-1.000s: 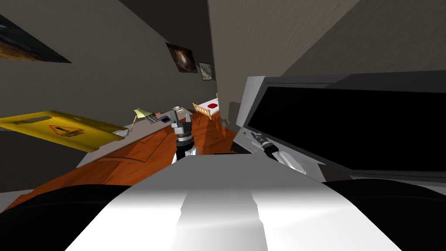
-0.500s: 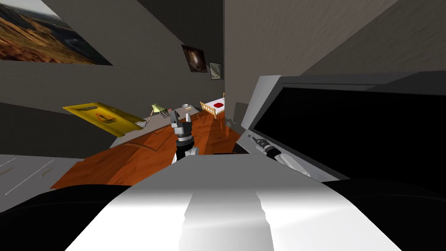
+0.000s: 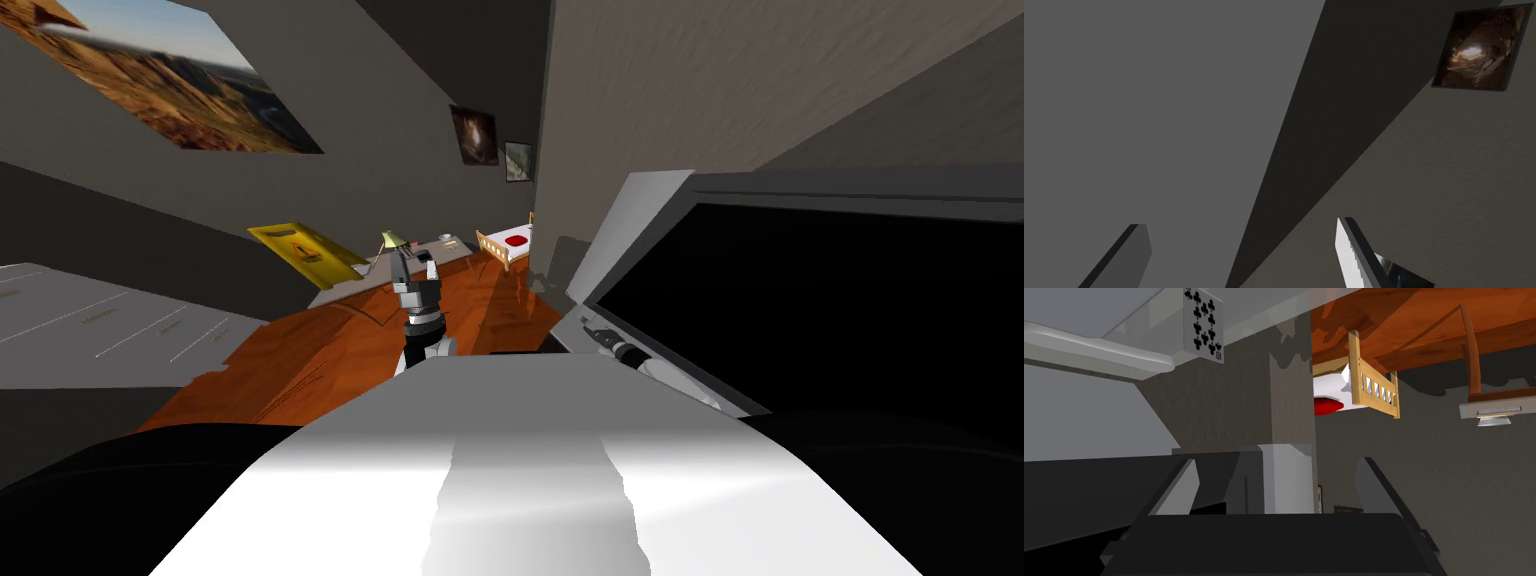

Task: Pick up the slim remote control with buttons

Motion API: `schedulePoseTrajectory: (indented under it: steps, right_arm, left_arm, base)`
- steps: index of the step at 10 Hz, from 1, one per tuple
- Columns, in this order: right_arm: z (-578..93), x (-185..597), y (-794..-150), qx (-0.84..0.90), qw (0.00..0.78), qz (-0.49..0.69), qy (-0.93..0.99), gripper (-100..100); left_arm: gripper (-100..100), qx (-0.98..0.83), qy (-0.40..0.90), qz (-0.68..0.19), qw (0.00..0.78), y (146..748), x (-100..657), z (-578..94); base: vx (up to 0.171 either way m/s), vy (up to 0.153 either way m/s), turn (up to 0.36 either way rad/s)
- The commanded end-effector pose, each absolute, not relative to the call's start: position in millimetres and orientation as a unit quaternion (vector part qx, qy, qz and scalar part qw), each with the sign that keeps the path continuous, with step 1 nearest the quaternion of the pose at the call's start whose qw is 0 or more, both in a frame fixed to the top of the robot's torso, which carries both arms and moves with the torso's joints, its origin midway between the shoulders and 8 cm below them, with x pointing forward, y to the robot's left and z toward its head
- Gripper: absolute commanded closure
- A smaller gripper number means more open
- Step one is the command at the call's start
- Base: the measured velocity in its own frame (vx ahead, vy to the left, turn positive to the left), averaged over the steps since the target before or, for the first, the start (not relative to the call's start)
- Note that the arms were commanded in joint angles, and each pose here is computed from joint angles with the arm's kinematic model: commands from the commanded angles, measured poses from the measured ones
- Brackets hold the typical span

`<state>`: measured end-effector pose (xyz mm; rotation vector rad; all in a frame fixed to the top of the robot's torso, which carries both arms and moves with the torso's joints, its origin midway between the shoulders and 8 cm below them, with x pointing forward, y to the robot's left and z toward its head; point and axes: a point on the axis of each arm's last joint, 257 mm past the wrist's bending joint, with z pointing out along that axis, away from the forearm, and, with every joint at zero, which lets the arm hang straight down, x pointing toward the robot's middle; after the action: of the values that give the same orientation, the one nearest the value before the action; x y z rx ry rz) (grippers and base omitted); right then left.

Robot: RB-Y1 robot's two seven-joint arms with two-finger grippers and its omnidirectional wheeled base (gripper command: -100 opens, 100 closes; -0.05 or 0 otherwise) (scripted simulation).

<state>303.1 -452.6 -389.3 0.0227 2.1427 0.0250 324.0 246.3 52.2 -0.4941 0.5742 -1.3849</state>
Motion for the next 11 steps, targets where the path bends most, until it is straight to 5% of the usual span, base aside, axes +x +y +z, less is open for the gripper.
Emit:
schedulePoseTrajectory:
  steps: [1,11]
  right_arm:
    - [-404.2,290.3,-461.2,0.009,0.460,0.004,0.888,-100]
    - [-508.9,126.2,-518.9,-0.015,0.244,-0.031,0.969,-100]
  left_arm:
    - [0,-0.222,0.258,-0.623,0.704,246.3,324.0,52.2]
    - [0,-0.222,0.258,-0.623,0.704,246.3,324.0,52.2]
  base:
    - [-0.001,-0.029,0.198]
    - [-0.010,-0.044,0.275]
